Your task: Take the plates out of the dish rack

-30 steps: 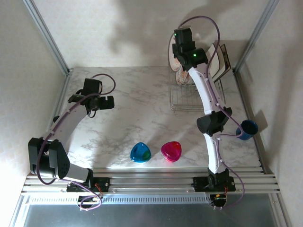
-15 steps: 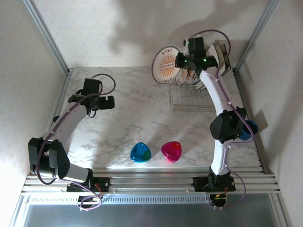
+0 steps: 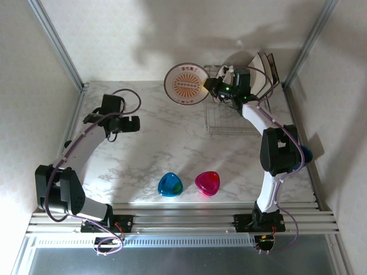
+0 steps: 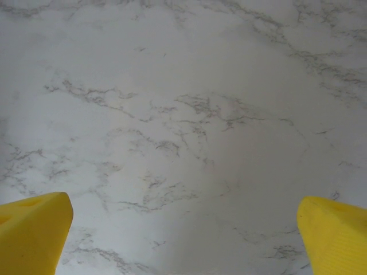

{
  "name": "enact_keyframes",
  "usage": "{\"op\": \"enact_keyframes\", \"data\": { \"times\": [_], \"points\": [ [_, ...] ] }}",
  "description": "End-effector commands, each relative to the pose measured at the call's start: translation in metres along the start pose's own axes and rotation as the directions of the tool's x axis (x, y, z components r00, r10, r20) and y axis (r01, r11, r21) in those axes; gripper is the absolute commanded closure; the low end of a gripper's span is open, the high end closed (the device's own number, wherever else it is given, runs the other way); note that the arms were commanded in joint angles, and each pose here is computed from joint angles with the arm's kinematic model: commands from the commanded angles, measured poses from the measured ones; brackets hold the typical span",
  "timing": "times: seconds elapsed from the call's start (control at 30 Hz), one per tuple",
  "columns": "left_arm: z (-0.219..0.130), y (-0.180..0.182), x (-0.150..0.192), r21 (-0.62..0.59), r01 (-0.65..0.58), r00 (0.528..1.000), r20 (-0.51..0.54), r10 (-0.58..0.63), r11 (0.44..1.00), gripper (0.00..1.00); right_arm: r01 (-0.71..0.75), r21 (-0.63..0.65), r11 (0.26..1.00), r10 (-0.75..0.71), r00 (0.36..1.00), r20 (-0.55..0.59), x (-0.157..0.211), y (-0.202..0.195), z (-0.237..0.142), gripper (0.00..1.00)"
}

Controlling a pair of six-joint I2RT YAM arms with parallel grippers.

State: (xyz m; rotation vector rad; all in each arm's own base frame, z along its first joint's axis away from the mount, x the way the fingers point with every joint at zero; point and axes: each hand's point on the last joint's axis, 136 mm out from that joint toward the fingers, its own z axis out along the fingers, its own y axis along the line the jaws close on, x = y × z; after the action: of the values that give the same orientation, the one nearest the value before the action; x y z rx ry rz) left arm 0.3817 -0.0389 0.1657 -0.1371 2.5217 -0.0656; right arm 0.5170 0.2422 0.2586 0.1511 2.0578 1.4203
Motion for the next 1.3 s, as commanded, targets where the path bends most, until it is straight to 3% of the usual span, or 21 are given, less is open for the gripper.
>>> {"op": "enact_keyframes", "data": {
  "times": [0.0, 0.1, 0.23, 0.37, 0.47, 0.83, 1.0, 1.27],
  "points": [
    [-0.013, -0.028, -0.034, 0.151, -0.015, 0.994, 0.106, -0.001, 0.988, 0.0, 0.072, -0.143, 0.987, -0.068, 0.997, 0.033, -0.011, 0.043, -0.006, 1.0],
    [-0.035, -0.066, -0.062, 0.451, -0.002, 0.978, 0.185, -0.092, 0.893, 0.01, 0.071, -0.14, 0.988, -0.068, 0.997, 0.027, -0.01, 0.042, -0.005, 1.0],
    [-0.07, -0.114, -0.088, 0.768, -0.035, 0.957, 0.211, -0.201, 0.639, 0.01, 0.066, -0.145, 0.987, -0.064, 0.998, 0.018, -0.008, 0.043, -0.002, 1.0],
    [-0.087, -0.135, -0.102, 0.901, -0.035, 0.949, 0.165, -0.268, 0.433, 0.01, 0.067, -0.156, 0.985, -0.067, 0.998, 0.002, -0.003, 0.046, 0.001, 1.0],
    [-0.086, -0.141, -0.107, 0.935, -0.012, 0.948, 0.123, -0.292, 0.354, 0.0, 0.076, -0.17, 0.982, -0.079, 0.997, -0.015, 0.003, 0.054, 0.005, 1.0],
    [-0.046, -0.14, -0.11, 0.926, 0.061, 0.946, 0.066, -0.318, 0.374, 0.04, 0.083, -0.194, 0.977, -0.102, 0.991, -0.088, 0.031, 0.067, 0.027, 1.0],
    [-0.034, -0.14, -0.111, 0.925, 0.09, 0.943, 0.04, -0.33, 0.369, 0.24, 0.082, -0.193, 0.978, -0.106, 0.987, -0.121, 0.046, 0.064, 0.037, 1.0],
    [-0.023, -0.139, -0.11, 0.923, 0.115, 0.942, 0.017, -0.336, 0.368, 0.74, 0.083, -0.18, 0.98, -0.11, 0.984, -0.142, 0.053, 0.06, 0.043, 1.0]
  ]
}}
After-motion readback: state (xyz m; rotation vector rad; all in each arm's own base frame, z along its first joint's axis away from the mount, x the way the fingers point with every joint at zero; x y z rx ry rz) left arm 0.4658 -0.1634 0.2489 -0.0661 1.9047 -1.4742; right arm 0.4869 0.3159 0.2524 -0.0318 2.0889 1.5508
